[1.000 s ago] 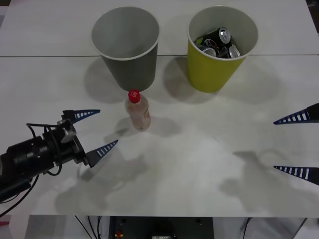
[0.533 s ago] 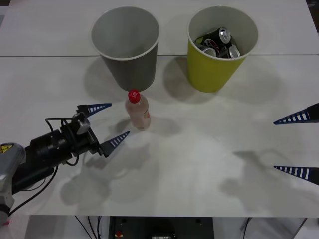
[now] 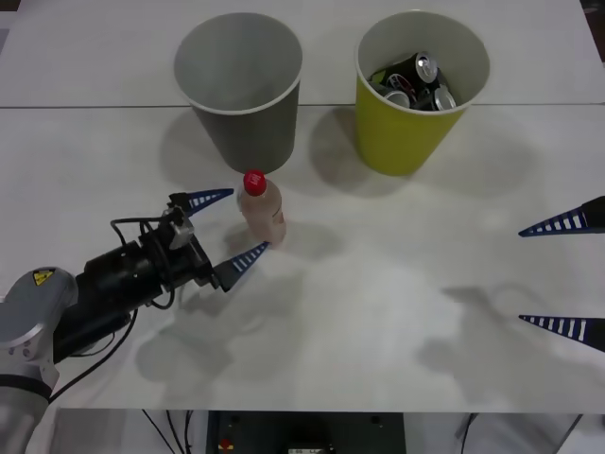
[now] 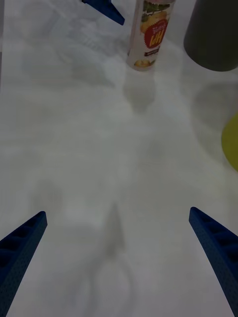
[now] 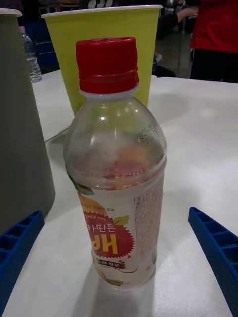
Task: Put the can into the green bin and the plastic bottle into the gray bin
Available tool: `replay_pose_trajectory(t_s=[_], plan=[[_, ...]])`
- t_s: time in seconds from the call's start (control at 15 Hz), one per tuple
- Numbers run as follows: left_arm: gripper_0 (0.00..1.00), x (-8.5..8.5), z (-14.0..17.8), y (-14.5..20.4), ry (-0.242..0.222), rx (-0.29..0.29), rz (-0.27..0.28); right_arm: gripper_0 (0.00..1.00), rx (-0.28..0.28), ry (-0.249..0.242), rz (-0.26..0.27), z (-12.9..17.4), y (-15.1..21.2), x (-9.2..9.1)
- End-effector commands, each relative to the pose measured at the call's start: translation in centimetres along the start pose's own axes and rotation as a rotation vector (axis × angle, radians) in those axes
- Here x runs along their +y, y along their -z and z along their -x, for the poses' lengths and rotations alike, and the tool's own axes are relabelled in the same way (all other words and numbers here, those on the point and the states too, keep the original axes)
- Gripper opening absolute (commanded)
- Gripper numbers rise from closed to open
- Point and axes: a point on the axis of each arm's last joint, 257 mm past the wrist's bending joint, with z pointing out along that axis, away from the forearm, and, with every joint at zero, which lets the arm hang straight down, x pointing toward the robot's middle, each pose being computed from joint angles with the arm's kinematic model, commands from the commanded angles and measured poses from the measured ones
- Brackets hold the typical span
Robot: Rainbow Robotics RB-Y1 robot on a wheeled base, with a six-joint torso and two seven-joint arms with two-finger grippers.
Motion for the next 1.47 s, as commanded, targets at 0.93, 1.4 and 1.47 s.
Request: replay_pose_trajectory(t_s=[0.93,1.4,1.47], plan=[[1.0,-0.4,0.1,-5.7,0.007,0.005,-0.038,1.0,0.0,0.0,0.0,0.0,0.0,0.0],[0.0,-1.2,0.2,-6.1,0.014,0.003,-0.053,1.0,0.0,0.0,0.0,0.0,0.0,0.0],[0.0,-1.3,0.2,-6.2,0.015,0.002,-0.054,1.0,0.0,0.0,0.0,0.0,0.0,0.0]])
